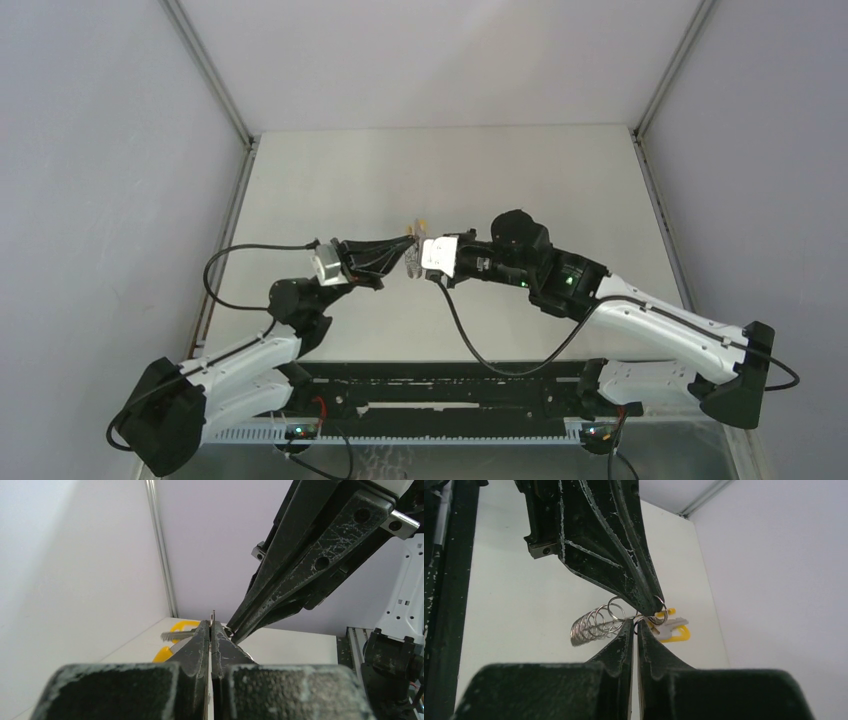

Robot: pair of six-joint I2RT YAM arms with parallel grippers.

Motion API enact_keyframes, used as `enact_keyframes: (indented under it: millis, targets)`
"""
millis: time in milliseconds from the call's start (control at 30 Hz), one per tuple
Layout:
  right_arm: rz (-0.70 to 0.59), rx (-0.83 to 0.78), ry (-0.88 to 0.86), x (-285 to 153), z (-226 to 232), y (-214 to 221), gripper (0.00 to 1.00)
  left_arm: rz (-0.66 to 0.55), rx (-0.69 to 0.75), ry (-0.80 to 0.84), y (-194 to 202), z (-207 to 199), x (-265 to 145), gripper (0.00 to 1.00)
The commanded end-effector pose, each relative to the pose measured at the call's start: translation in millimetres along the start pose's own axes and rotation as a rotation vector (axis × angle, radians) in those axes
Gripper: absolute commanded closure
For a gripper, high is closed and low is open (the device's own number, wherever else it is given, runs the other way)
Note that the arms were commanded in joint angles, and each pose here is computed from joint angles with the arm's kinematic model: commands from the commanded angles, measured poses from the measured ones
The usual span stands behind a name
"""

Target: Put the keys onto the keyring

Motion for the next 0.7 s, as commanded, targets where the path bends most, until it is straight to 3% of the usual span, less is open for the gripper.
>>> enact_keyframes:
  millis: [0, 333, 500, 667]
  targets:
    - [-0.066, 0.040, -0.142, 8.3, 13.9, -8.6, 1.00, -0.106, 0.033, 0.032, -18.2, -6.7, 1.7, 1.00]
    - [-0.185, 0.087, -0.166, -40.5, -2.2, -20.1, 0.81, -0.078, 0.069, 0.088, -9.1, -13.3, -6.0, 1.00]
    - [-0.240, 0.122, -0.158, -60.9, -12.3, -22.9, 0.78, -0.074, 0.069, 0.131, -9.6, -17.5, -6.0, 1.00]
    - [-0.257, 0.182, -0.154, -52.1, -22.2, -17.4, 0.76, -0.066, 0.061, 0.216, -11.3, -25.3, -3.3, 1.00]
Point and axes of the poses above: each gripper's point midway between its finger pads, its own x axis out along the fingers, its own z axis along the line the jaws close on, y = z × x, the point moved 7 cm from there along -x, back along the fingers, and after that the axes turned 2 degrees about -x, right-handed, at the moved point
